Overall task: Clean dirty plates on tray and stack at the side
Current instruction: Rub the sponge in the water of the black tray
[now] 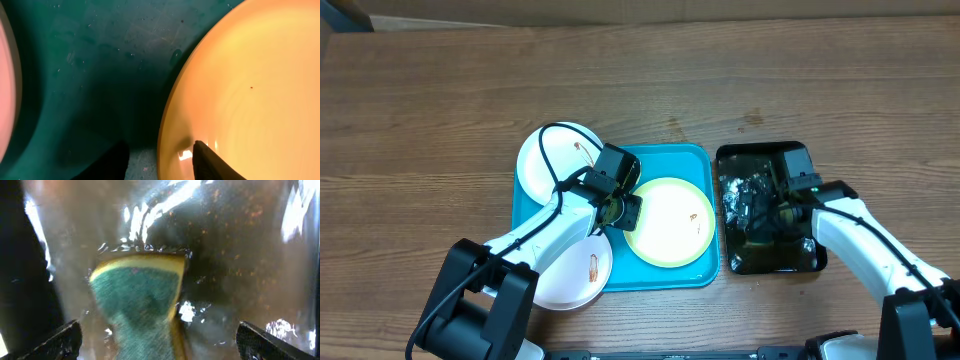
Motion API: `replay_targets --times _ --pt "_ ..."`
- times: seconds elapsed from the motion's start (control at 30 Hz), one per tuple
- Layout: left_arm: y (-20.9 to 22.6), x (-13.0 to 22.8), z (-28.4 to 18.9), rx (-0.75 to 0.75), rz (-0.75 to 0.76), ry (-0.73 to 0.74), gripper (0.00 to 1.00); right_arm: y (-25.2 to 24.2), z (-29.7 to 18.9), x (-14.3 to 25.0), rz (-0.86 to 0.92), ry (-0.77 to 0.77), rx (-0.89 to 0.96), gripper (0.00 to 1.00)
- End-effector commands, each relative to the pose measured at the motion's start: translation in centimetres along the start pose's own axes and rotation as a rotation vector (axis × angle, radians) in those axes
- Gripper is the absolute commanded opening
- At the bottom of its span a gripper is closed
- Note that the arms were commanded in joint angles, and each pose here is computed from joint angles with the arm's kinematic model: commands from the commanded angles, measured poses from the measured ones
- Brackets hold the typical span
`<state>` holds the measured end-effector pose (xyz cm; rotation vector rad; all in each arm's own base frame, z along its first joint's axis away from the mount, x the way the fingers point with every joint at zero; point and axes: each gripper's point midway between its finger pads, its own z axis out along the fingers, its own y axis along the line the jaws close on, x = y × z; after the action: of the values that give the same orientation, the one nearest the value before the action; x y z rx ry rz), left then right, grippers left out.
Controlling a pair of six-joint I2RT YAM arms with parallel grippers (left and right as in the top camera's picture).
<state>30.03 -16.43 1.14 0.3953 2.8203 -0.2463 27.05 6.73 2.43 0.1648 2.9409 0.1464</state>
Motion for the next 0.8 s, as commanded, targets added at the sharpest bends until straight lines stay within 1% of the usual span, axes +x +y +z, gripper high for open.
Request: replay_targets --times 0.0,0.03,0.13,0.17,0.2,0.23,0.3,0.33,0.43,0.47,0.57,0.67,0.7,0.73,0.77 --pt "-0.1 0.6 0.3 -0.002 0.023 0.020 0.44 1.5 -0.9 0.3 0.001 0.030 -0.084 1.00" --pt "-0.1 0.6 0.3 -0.001 0.023 0.022 0.43 1.5 -0.9 0.6 0.002 0.043 -0.090 1.00" --pt "0.0 0.9 0.3 -0.003 0.022 0.031 0.33 1.5 -0.9 1.0 0.003 0.058 -0.090 1.00" --pt "0.0 0.9 0.3 -0.003 0.022 0.032 0.29 1.5 -0.9 1.1 0.004 0.064 -0.090 0.97" --pt "0.0 0.9 0.3 -0.003 0.022 0.032 0.26 1.4 -0.9 1.3 0.005 0.072 -0.086 0.91" --pt "0.0 0.9 0.3 -0.003 0.022 0.032 0.26 1.3 -0.9 1.5 0.005 0.080 -0.084 0.86" --pt "-0.1 0.9 0.3 -0.002 0.022 0.031 0.25 1.3 -0.9 1.7 0.006 0.087 -0.081 0.69" --pt "-0.1 0.8 0.3 -0.002 0.022 0.031 0.24 1.2 -0.9 1.8 0.007 0.088 -0.081 0.69" --pt "-0.1 0.8 0.3 -0.003 0.018 0.031 0.12 1.1 -0.6 2.0 0.007 0.090 -0.077 0.69" --pt "-0.1 0.8 0.3 -0.003 0.018 0.031 0.11 0.9 -0.4 2.2 0.007 0.091 -0.070 0.69" --pt "0.0 0.8 0.3 -0.004 0.011 0.029 0.16 0.1 0.4 2.7 0.006 0.083 -0.037 0.73" --pt "0.1 0.8 0.3 -0.008 -0.006 0.028 0.17 -0.3 1.2 2.8 0.004 0.060 -0.027 0.73" --pt "0.1 0.7 0.3 -0.008 -0.006 0.026 0.17 -0.3 1.4 2.8 0.004 0.053 -0.027 0.68" --pt "0.1 0.7 0.3 -0.008 -0.009 0.026 0.16 -0.4 1.5 2.7 0.003 0.047 -0.023 0.61" --pt "0.1 0.7 0.3 -0.008 -0.009 0.026 0.14 -0.4 1.5 2.6 0.003 0.041 -0.024 0.49"
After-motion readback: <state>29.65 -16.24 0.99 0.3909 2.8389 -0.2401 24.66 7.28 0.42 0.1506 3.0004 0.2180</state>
